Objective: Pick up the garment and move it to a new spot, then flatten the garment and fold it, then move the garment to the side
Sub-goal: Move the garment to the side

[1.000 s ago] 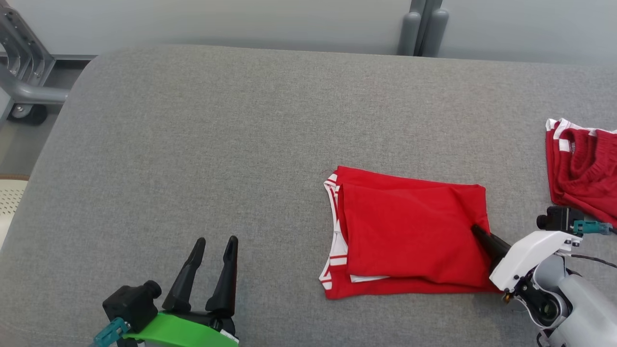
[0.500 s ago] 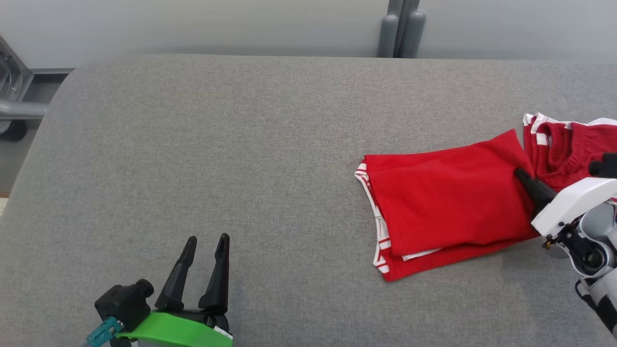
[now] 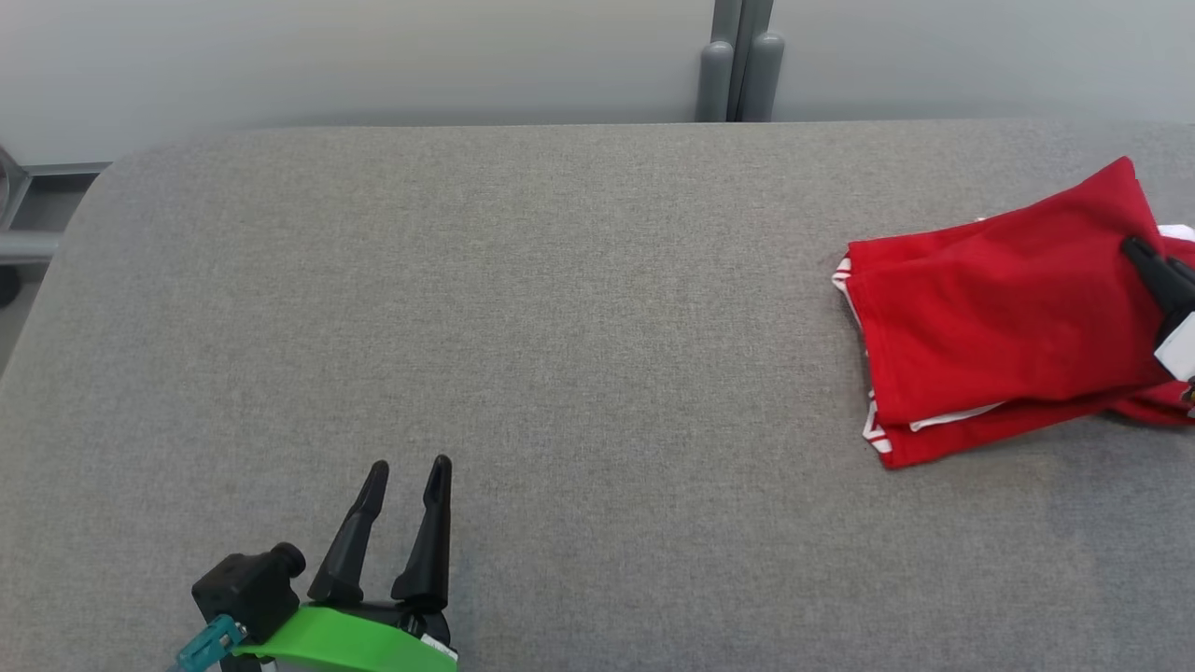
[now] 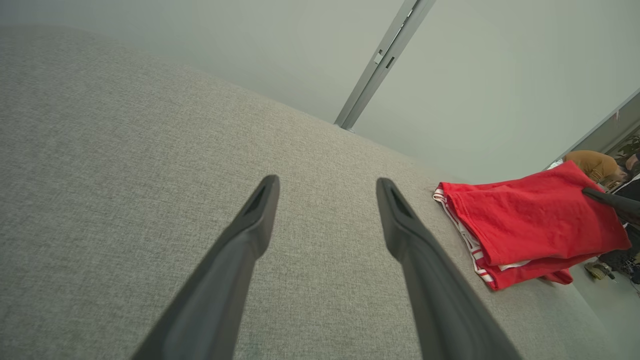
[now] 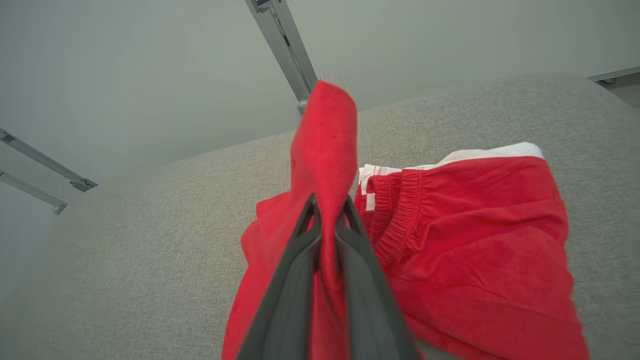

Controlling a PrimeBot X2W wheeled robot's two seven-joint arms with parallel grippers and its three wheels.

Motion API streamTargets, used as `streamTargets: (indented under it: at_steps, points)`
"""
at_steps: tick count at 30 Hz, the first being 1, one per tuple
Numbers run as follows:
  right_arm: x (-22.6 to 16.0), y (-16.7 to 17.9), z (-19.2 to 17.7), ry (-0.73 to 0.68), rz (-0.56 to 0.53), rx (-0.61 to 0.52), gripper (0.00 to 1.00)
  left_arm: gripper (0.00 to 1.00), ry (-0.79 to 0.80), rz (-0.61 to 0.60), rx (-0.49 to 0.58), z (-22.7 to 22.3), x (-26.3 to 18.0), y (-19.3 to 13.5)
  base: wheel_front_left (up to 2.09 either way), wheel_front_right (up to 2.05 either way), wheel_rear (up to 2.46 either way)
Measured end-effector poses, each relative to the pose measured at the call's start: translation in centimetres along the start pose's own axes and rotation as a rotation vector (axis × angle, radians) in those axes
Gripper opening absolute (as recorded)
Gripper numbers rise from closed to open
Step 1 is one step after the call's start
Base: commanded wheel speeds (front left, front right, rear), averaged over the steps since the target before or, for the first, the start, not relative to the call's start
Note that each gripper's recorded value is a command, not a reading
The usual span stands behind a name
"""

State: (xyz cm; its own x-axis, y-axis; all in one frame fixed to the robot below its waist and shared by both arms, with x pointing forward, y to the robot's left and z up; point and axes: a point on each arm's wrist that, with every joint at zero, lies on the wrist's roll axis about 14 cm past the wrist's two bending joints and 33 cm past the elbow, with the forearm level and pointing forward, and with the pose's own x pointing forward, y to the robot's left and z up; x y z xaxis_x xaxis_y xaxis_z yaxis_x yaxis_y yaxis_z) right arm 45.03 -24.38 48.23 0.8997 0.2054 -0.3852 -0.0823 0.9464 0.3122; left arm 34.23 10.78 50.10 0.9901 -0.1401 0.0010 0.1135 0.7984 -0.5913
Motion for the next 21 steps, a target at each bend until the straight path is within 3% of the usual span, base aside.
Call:
streamTargets:
  at_steps: [21]
  points:
    - [-0.7,-1.9,5.3,-0.046,-0.064,-0.105,0.00,1.00,0.013,0.008,-0.002,-0.4,0.2,0.3,0.00,0.00,0.00]
